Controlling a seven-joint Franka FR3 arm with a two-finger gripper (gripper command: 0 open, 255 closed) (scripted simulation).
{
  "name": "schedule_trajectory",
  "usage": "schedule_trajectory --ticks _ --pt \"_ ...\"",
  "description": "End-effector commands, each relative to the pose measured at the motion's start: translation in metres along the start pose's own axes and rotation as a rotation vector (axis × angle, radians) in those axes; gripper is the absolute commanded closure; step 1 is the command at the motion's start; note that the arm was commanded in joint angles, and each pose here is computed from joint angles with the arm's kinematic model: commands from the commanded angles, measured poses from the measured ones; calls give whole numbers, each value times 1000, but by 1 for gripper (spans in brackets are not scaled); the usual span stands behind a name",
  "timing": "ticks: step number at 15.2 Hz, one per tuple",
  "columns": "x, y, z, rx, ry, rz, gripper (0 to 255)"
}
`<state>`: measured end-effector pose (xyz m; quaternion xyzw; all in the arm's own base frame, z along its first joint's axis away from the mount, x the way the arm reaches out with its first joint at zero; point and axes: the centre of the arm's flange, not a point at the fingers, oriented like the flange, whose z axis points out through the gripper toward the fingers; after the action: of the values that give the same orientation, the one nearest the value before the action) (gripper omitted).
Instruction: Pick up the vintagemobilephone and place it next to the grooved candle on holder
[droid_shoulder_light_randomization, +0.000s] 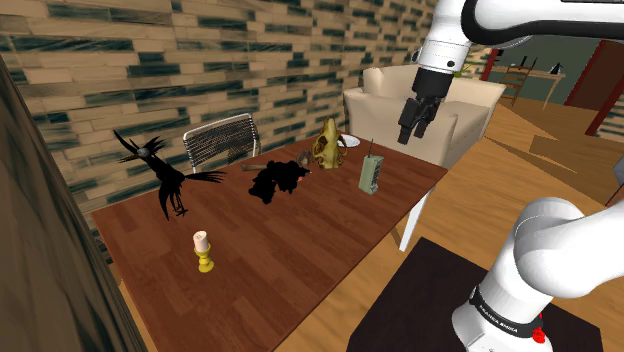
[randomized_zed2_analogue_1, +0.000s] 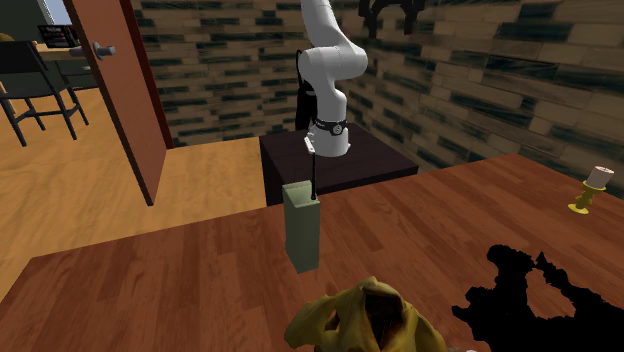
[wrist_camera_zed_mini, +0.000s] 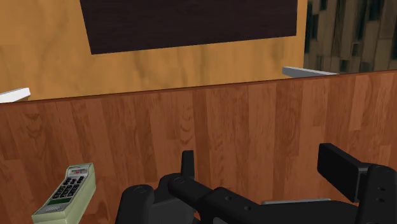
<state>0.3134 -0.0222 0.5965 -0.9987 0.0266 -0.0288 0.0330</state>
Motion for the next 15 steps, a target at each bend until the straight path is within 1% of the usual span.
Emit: schedule_trajectory --ticks 1,15 --pt "0 0 0 0 0 0 0" --pt "96 133 91 -16 -61 -31 0"
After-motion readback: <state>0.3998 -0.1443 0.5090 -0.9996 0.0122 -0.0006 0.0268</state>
